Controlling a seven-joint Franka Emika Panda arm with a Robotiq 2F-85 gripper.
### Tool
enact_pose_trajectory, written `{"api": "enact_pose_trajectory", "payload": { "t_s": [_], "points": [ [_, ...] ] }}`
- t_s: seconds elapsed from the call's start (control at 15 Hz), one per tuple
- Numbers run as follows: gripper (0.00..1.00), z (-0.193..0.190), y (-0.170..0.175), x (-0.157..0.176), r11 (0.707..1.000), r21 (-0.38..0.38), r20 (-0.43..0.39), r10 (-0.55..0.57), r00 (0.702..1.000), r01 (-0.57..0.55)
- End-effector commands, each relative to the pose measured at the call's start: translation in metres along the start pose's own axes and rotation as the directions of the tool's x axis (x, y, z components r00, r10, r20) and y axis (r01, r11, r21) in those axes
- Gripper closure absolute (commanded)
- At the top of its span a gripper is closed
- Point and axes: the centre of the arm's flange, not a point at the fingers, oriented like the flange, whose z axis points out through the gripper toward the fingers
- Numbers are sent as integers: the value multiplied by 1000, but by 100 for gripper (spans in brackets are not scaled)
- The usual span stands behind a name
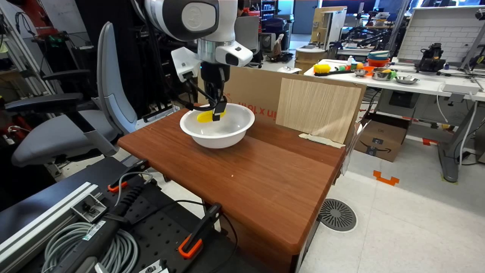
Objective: Pick up the yellow object and put it in the bowl
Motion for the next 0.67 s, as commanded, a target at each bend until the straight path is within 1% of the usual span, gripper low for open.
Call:
{"api": "enact_pose_trajectory", "payload": {
  "t_s": [0.0,0.07,0.2,0.27,0.4,0.47,0.6],
  "points": [
    [45,-8,20,-3,998,-9,-42,67,997,-67],
    [44,-10,23,-2,997,-11,-43,74,996,-75],
    [31,-19,26,-4,997,8,-49,83,995,-83],
    [22,-25,26,-5,996,11,-48,86,995,-85],
    [7,-42,26,-9,996,23,-52,91,995,-90],
    [1,-52,27,-13,996,30,-61,88,994,-86],
    [0,-74,33,-23,996,49,-72,78,994,-74]
  ]
}}
